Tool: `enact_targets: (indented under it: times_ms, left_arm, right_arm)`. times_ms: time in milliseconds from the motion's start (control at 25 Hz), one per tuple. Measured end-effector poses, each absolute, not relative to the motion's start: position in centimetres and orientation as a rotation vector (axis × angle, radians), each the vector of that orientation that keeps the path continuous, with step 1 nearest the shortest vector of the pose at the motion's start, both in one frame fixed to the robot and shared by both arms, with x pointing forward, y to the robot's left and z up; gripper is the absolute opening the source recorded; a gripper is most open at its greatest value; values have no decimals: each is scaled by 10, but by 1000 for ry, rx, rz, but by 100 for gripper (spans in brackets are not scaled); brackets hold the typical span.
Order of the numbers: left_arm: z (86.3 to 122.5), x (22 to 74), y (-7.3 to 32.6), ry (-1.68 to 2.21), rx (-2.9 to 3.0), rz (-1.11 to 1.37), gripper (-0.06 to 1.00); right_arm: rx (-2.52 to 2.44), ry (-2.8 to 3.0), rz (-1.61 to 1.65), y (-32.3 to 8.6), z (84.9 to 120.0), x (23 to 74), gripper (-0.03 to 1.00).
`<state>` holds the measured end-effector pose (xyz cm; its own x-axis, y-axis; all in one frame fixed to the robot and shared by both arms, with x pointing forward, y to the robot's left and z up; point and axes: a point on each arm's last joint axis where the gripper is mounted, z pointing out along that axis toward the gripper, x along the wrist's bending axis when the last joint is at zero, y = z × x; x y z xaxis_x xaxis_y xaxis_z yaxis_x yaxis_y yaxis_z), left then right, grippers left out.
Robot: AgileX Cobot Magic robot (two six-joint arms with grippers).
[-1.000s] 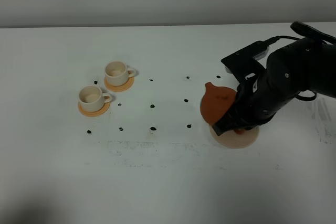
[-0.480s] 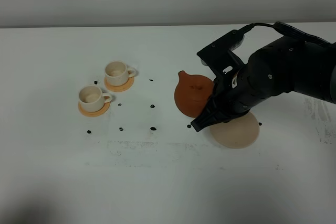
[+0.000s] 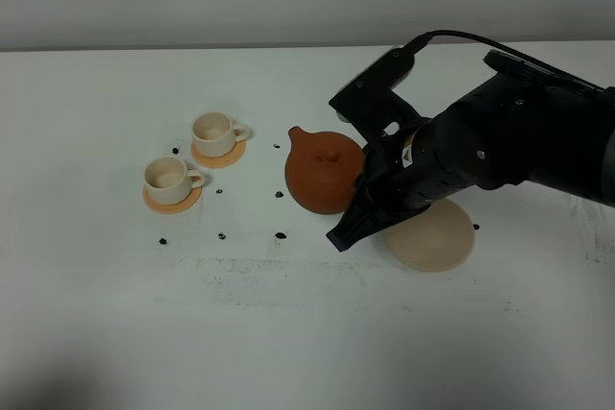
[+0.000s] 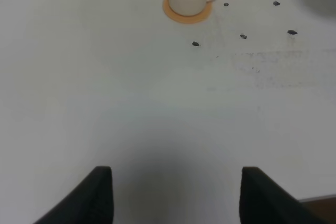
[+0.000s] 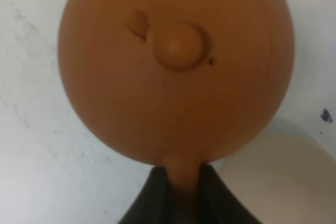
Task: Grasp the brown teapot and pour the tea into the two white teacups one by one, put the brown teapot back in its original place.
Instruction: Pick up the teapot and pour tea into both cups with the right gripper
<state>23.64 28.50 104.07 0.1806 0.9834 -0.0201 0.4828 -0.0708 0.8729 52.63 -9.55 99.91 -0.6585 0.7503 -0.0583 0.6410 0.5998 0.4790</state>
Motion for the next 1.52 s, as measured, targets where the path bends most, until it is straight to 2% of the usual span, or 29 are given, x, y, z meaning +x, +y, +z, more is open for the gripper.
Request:
enact_targets:
  times_ms: [280, 640, 960, 1520]
  left_arm:
    - [1041, 236, 285, 1410, 1672, 805, 50]
    - [1041, 237, 286, 1414, 1676, 815, 50]
    - [1040, 237, 303, 1483, 1745, 1033, 50]
    - [1040, 237, 304, 1486, 1748, 1041, 50]
  right_arm:
    - [1112, 2564, 627, -82, 1003, 530, 9]
    - [1144, 2594, 577, -42, 997, 564, 9]
    - [1103, 2611, 563, -13, 998, 575, 9]
    - [1058, 2601, 533, -11, 991, 577, 9]
